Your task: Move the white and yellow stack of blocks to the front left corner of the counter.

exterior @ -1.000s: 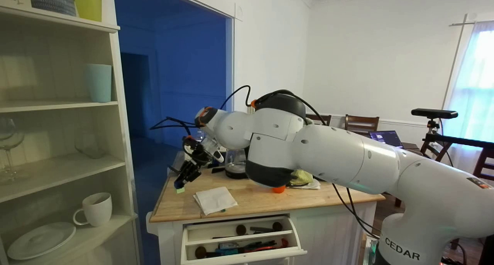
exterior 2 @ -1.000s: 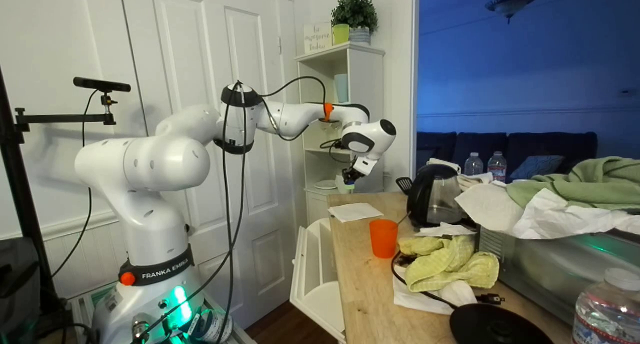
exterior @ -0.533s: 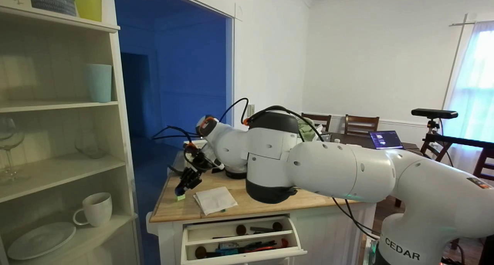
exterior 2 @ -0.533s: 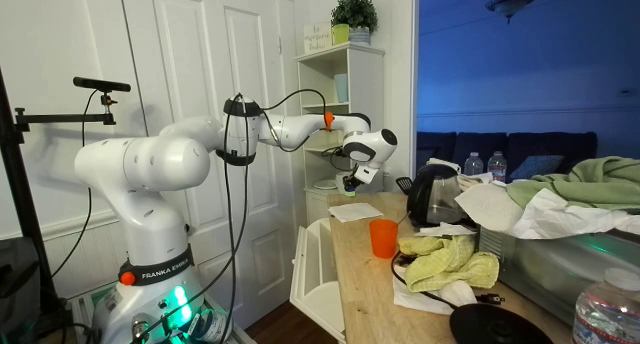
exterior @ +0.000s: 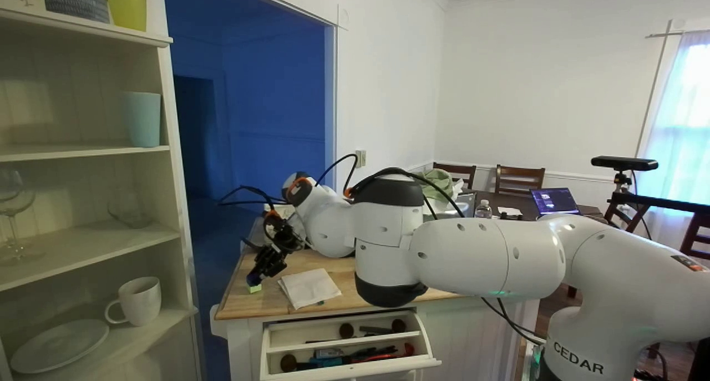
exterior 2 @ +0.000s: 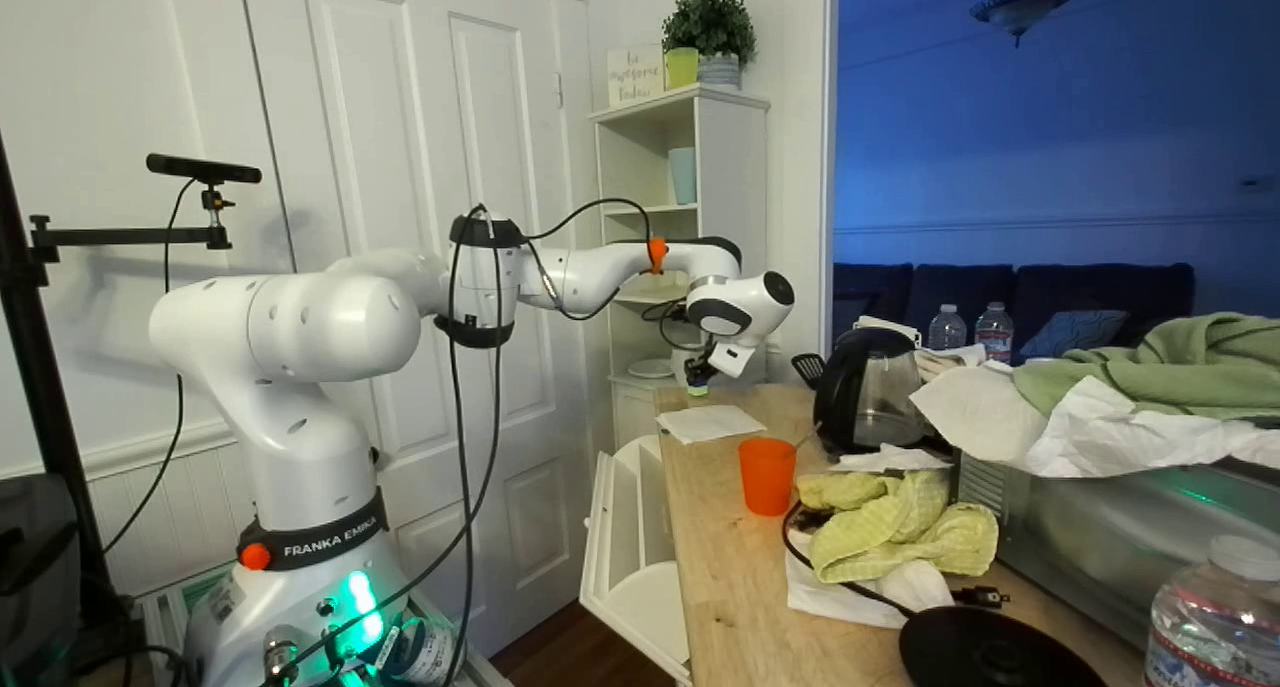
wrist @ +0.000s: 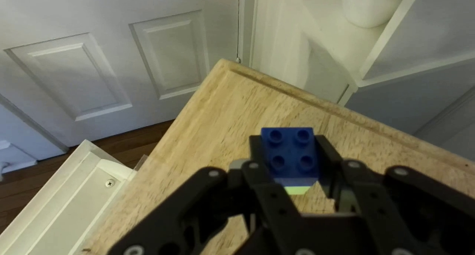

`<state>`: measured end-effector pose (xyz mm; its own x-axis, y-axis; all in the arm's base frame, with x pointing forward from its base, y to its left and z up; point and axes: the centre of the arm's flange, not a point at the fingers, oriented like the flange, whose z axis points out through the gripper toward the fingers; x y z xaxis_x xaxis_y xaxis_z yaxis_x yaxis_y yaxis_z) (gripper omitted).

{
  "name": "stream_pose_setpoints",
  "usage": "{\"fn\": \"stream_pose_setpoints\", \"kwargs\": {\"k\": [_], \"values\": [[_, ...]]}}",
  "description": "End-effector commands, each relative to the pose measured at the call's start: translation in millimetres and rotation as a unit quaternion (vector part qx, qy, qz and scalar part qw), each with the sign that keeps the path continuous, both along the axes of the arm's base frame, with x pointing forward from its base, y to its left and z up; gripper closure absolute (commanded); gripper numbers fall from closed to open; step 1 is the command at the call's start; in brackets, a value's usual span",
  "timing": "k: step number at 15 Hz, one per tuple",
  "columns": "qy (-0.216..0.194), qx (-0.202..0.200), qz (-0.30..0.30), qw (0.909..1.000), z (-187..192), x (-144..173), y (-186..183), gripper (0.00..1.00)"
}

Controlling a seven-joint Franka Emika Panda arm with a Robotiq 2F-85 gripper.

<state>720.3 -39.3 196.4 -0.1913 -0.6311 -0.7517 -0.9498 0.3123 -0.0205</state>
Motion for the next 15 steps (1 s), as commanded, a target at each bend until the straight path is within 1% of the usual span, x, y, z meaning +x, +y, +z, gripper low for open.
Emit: {"fn": "stream_pose_setpoints", "kwargs": {"k": [1,2,3,4,5,7,8,10,11,12,14,15], "values": [[-0.017,-0.007,-0.003,0.9998,-12.8,41.7,-14.4,0.89],[-0.019,-0.011,-0.006,0.9997,-15.1,42.0,-14.2,0.89],[-0.018,-0.013,-0.010,0.9997,-15.4,42.1,-14.1,0.71],[-0.017,-0.018,-0.010,0.9996,-14.5,42.0,-13.9,0.39],[-0.017,-0.022,-0.010,0.9996,-12.6,41.7,-14.0,0.38],[-0.006,-0.024,-0.006,0.9997,-3.3,39.7,-12.8,0.25],[0.008,-0.028,0.008,0.9995,5.4,38.5,-11.8,0.17],[0.006,-0.026,0.020,0.9994,24.8,36.4,-6.0,0.04],[0.003,-0.037,0.031,0.9988,38.0,35.3,-3.8,0.01],[0.000,-0.044,0.043,0.9981,49.6,35.1,-1.7,0.00],[0.009,-0.081,0.078,0.9937,76.0,32.1,1.1,0.00],[0.016,-0.105,0.098,0.9896,89.1,29.6,2.1,0.00]]}}
